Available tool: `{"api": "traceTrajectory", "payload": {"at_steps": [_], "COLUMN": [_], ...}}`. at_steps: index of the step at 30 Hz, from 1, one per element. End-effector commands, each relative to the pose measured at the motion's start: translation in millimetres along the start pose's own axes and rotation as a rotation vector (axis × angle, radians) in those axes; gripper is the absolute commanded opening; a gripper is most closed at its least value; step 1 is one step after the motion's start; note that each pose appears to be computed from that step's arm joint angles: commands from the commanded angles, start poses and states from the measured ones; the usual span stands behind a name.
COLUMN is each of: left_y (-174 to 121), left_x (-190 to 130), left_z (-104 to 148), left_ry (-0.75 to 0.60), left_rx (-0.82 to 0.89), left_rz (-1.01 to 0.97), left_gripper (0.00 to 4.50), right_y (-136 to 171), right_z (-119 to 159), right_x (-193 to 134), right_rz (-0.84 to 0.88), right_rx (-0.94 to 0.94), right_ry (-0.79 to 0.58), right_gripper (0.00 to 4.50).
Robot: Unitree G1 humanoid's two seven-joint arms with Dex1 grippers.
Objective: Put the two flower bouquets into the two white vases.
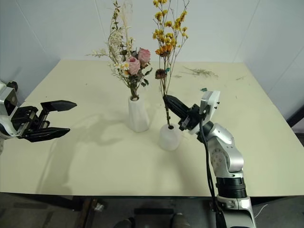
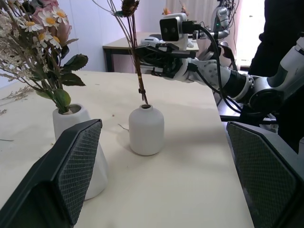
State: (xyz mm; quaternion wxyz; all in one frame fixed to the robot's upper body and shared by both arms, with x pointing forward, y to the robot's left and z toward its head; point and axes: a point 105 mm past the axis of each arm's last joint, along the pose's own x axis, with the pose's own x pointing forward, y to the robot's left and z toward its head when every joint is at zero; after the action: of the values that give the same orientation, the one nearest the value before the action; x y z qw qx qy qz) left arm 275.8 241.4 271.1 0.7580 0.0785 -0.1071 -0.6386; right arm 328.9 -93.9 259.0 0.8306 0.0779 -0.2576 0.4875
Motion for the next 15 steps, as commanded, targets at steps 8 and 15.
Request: {"api": "traceTrajectory", "payload": {"at_steps": [8,15], "left_y": [-15,-15], "left_x": [-3,-3], "left_z": [13,12], "left_ry": [-0.009,-0.01], "left_rx": [0.049,0.049], "left_rz": [-0.116,-0.116], "left_gripper": [4.5,4.5], "right_y": [-2,0], "right_z": [4,-6], "right_x": [0,-6], "right_rz": [0.004,-0.009], "right_rx": [-0.027,-0.001], "right_ry": [-0.023,-0.005], "right_gripper": [0.03,0.03]}}
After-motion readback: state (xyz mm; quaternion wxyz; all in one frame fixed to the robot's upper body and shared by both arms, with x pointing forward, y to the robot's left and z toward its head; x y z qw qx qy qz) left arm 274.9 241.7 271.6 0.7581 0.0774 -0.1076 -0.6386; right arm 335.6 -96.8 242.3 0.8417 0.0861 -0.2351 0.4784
